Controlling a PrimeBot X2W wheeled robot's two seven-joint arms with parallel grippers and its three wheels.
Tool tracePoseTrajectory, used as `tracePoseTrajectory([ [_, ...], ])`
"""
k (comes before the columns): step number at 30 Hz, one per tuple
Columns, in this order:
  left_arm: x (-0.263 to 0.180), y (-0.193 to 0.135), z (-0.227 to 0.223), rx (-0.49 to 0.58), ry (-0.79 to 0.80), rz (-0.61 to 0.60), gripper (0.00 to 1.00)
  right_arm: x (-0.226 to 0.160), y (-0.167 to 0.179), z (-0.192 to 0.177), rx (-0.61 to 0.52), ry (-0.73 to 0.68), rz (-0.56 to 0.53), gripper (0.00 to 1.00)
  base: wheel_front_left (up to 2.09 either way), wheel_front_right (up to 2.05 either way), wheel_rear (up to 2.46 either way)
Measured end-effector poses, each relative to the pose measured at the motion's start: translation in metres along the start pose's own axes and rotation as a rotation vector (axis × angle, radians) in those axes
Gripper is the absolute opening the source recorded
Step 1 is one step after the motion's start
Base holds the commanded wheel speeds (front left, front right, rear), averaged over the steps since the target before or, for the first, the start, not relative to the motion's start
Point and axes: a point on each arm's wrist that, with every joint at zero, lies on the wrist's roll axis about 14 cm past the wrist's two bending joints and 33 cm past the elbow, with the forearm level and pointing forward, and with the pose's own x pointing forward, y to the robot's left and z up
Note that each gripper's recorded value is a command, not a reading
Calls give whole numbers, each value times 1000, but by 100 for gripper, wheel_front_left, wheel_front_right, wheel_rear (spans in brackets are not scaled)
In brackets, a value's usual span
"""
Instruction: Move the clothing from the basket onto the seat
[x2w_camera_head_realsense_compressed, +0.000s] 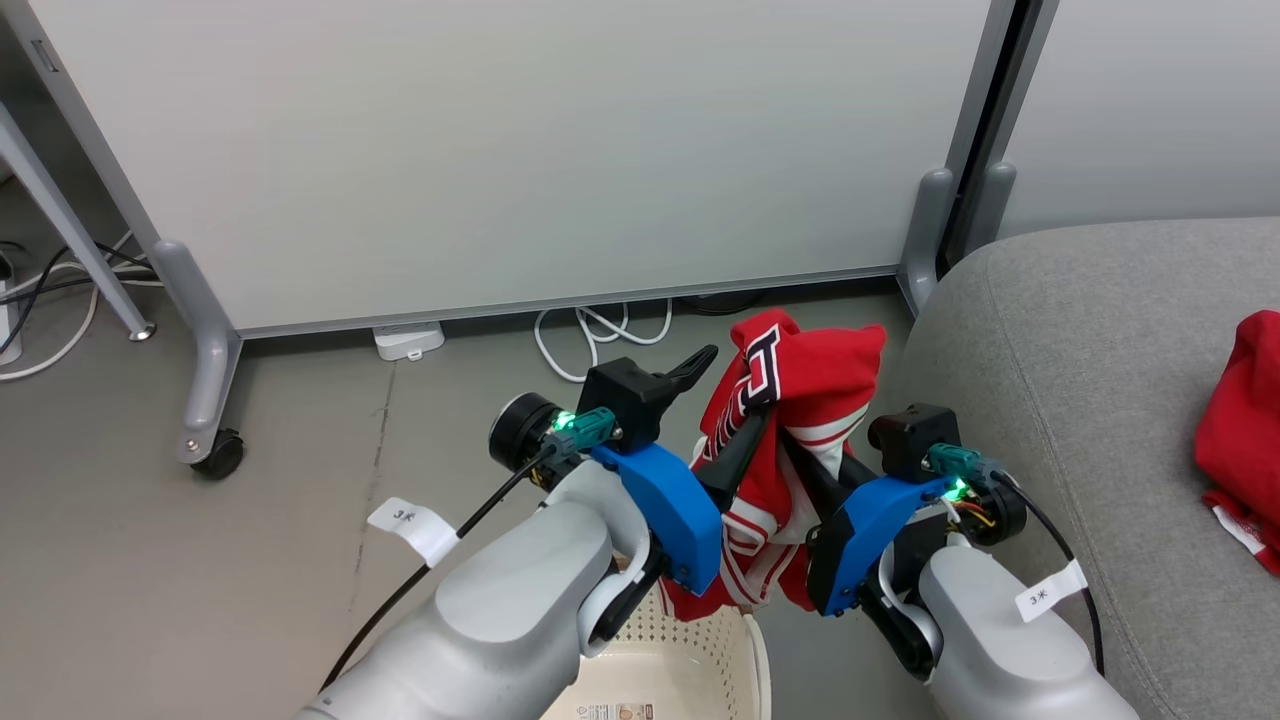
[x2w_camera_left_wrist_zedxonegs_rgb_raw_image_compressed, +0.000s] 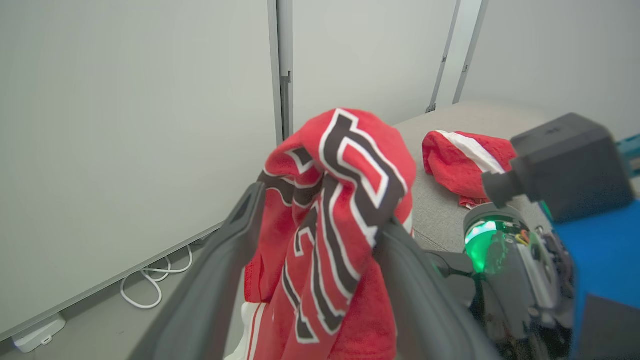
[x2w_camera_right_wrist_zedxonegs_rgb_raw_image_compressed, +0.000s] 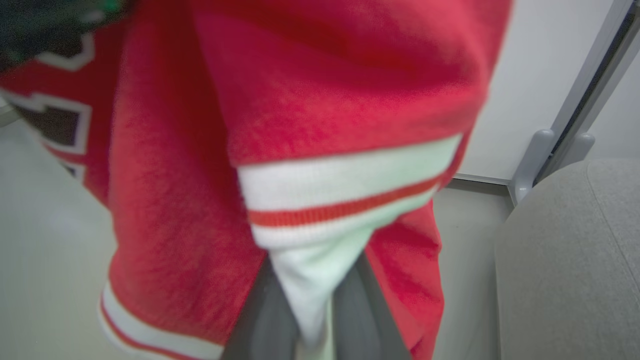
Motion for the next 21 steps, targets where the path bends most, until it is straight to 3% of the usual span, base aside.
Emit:
tracePoseTrajectory([
  [21,-65,19,-21,-54,-106,132,100,0,-13,2,16,-20,-39,0,0,0,0],
])
